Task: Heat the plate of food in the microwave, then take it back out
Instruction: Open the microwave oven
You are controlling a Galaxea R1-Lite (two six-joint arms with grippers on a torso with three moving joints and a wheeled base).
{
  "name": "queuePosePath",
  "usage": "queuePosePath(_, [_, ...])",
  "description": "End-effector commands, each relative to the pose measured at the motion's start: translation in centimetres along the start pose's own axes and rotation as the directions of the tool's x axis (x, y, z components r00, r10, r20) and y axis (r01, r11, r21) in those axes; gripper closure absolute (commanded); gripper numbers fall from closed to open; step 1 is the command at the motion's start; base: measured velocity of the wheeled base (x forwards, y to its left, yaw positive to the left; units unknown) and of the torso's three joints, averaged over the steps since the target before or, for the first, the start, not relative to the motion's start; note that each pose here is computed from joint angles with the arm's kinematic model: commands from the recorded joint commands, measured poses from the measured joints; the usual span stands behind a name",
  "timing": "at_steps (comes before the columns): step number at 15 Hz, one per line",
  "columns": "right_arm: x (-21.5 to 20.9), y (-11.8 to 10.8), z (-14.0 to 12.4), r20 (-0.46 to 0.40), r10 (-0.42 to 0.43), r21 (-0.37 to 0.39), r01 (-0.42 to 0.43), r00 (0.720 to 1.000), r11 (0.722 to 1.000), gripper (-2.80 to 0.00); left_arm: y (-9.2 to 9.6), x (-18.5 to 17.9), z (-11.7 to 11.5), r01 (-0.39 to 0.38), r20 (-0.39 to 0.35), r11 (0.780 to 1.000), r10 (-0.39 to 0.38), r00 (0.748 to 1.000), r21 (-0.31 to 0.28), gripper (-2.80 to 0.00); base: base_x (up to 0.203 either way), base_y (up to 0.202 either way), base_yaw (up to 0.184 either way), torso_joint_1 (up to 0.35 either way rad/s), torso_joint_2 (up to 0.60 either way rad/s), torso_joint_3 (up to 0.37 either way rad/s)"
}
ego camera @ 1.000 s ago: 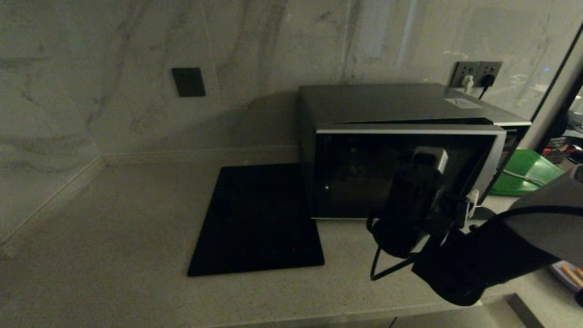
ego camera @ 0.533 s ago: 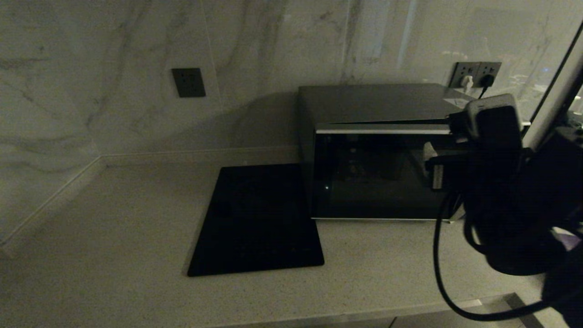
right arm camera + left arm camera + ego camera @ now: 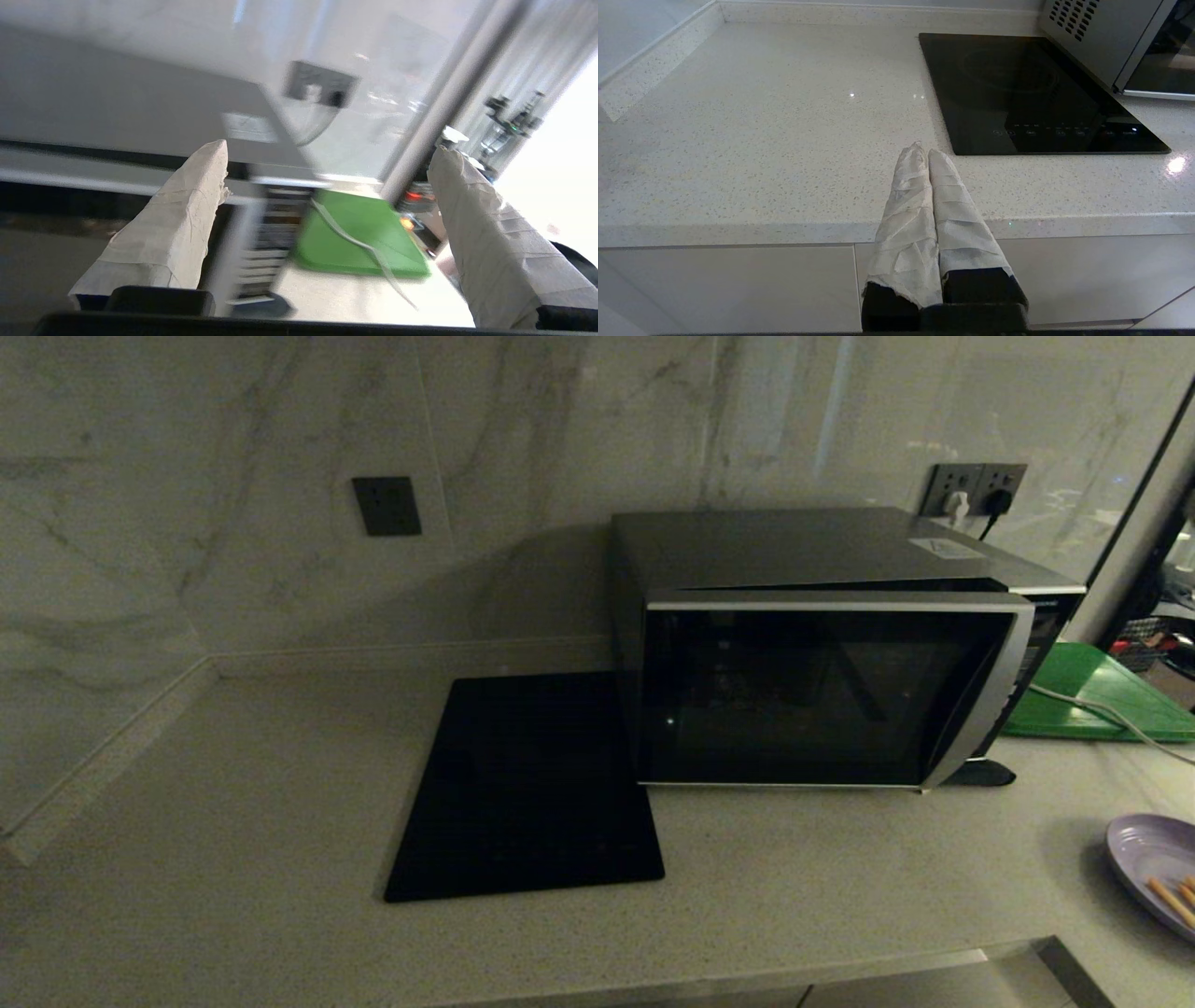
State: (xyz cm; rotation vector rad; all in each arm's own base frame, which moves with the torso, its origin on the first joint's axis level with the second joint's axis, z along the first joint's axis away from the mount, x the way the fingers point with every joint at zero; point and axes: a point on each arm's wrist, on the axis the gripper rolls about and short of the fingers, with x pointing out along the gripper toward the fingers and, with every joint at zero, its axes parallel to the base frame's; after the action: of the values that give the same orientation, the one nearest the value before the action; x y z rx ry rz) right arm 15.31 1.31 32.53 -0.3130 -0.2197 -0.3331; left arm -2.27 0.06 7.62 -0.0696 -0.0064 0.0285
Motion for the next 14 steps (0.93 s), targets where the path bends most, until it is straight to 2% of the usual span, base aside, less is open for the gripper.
queuePosePath(1, [-4.8, -4.5, 2.2, -0.085, -0.059, -0.008, 0.058, 0.995, 0.998, -2.8, 0.0, 0.0, 0.0, -0.002, 0.001, 1.0, 0.002, 1.0, -0.001, 0.0, 0.0, 0.0, 0.0, 0.0, 0.0, 0.0])
queuePosePath(4, [-8.7, -6.4, 2.0, -0.254, -0.112, -0.035, 0.107, 0.961, 0.994, -2.8, 0.0, 0.0, 0.0, 0.0, 0.001, 1.0, 0.0, 1.0, -0.001, 0.0, 0.0, 0.0, 0.0, 0.0, 0.0, 0.0])
queuePosePath(5, [-9.5, -6.6, 1.9, -0.28, -0.142, -0.042, 0.136, 0.949, 0.99, -2.8, 0.0, 0.0, 0.0, -0.002, 0.001, 1.0, 0.002, 1.0, -0.001, 0.0, 0.0, 0.0, 0.0, 0.0, 0.0, 0.0])
queuePosePath(9, [-9.8, -6.5, 1.2, -0.308, -0.154, -0.058, 0.143, 0.939, 0.988, -2.8, 0.0, 0.0, 0.0, -0.001, 0.001, 1.0, 0.001, 1.0, -0.001, 0.0, 0.0, 0.0, 0.0, 0.0, 0.0, 0.0])
queuePosePath(11, [-9.5, -6.3, 0.9, -0.324, -0.144, -0.094, 0.12, 0.935, 0.988, -2.8, 0.0, 0.0, 0.0, 0.0, 0.001, 1.0, 0.0, 1.0, -0.001, 0.0, 0.0, 0.0, 0.0, 0.0, 0.0, 0.0])
queuePosePath(14, [-8.9, -6.1, 0.6, -0.339, -0.136, -0.095, 0.109, 0.931, 0.989, -2.8, 0.0, 0.0, 0.0, -0.002, 0.001, 1.0, 0.002, 1.0, -0.001, 0.0, 0.0, 0.0, 0.0, 0.0, 0.0, 0.0])
